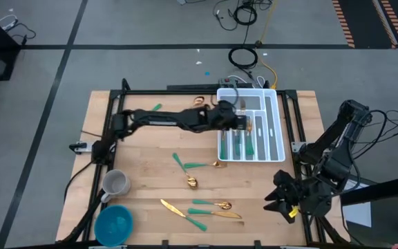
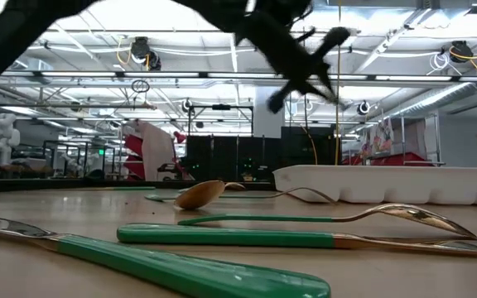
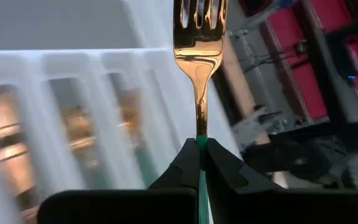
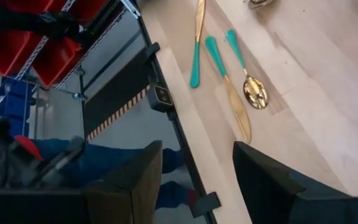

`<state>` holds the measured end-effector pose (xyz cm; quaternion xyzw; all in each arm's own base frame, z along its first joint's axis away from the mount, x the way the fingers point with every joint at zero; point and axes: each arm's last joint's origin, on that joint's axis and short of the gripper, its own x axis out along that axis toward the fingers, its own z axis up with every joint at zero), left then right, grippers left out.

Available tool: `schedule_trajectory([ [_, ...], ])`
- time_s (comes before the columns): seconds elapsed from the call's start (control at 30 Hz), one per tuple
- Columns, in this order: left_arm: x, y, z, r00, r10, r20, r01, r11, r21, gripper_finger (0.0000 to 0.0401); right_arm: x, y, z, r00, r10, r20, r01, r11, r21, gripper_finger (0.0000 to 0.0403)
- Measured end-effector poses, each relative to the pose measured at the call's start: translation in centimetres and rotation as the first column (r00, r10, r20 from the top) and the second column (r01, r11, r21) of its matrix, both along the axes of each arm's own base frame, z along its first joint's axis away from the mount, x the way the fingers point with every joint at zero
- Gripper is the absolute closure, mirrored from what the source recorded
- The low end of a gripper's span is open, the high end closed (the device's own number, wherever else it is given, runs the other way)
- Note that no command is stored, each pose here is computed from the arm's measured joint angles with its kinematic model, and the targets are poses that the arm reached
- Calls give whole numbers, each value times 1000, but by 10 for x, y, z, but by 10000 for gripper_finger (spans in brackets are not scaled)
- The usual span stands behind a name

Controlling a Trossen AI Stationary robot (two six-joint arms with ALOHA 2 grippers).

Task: Sort silverware
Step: Put the top green fork into the white cutlery tray

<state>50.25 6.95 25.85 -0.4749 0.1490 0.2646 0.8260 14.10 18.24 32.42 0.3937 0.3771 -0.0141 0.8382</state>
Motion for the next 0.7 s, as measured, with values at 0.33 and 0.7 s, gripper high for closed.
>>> schedule_trajectory([
  [0.33, 45, -4, -4, 997, 61, -56, -58, 997, 55, 393, -6, 6, 1, 999, 27, 22, -27, 1000, 9, 213],
  [0.7, 55, 3, -35, 987, 146, -67, -144, 989, 34, 393, -7, 7, 2, 997, 19, 74, -16, 999, -41, 213],
])
